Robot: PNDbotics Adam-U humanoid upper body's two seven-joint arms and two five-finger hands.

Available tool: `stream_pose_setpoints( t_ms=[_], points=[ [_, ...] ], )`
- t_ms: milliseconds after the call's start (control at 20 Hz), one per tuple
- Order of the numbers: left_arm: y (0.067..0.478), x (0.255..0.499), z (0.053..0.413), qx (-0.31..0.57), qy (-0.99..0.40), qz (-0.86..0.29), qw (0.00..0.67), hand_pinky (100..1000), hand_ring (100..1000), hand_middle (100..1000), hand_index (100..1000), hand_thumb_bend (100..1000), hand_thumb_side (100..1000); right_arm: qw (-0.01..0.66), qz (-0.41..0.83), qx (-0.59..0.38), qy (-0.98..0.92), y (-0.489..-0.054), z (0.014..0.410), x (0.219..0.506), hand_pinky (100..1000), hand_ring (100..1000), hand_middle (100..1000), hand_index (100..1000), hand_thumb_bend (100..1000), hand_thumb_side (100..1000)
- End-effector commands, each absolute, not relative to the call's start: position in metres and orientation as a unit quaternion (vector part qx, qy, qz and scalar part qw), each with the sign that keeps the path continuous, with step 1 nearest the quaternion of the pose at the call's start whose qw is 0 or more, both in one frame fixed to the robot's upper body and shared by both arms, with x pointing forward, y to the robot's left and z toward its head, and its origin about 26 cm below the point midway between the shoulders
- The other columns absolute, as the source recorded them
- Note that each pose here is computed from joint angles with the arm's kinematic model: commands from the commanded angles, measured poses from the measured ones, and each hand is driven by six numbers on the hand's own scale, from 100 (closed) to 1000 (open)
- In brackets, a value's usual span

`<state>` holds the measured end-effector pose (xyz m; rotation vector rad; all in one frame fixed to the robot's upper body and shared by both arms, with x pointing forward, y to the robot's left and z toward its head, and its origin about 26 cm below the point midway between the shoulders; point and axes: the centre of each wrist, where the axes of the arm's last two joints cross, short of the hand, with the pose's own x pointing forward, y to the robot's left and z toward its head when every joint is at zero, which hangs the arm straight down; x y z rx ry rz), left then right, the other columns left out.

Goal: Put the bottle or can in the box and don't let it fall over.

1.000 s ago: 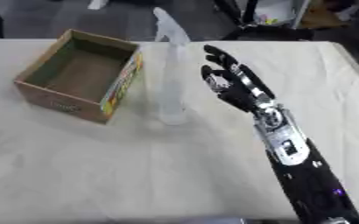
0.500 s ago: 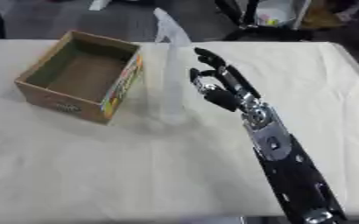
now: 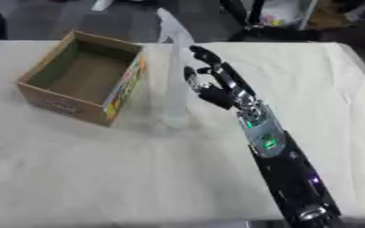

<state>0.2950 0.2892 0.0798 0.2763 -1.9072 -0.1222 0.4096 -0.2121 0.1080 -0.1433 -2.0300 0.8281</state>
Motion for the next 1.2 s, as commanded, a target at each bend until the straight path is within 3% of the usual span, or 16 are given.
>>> stream_pose_setpoints(
  t_ms=[50,1200],
  points=[
    [0.289,0.296,0.087,0.116,-0.819,-0.059,0.558,516,1000,905,811,422,721,0.439,0.332,-0.064,-0.833,-0.211,0.122,0.414,849,1000,1000,1000,100,723],
    [0.287,0.297,0.089,0.112,-0.821,-0.061,0.556,516,1000,905,811,421,722,0.419,0.327,-0.074,-0.844,-0.211,0.144,0.424,847,1000,1000,1000,100,714]
  ],
)
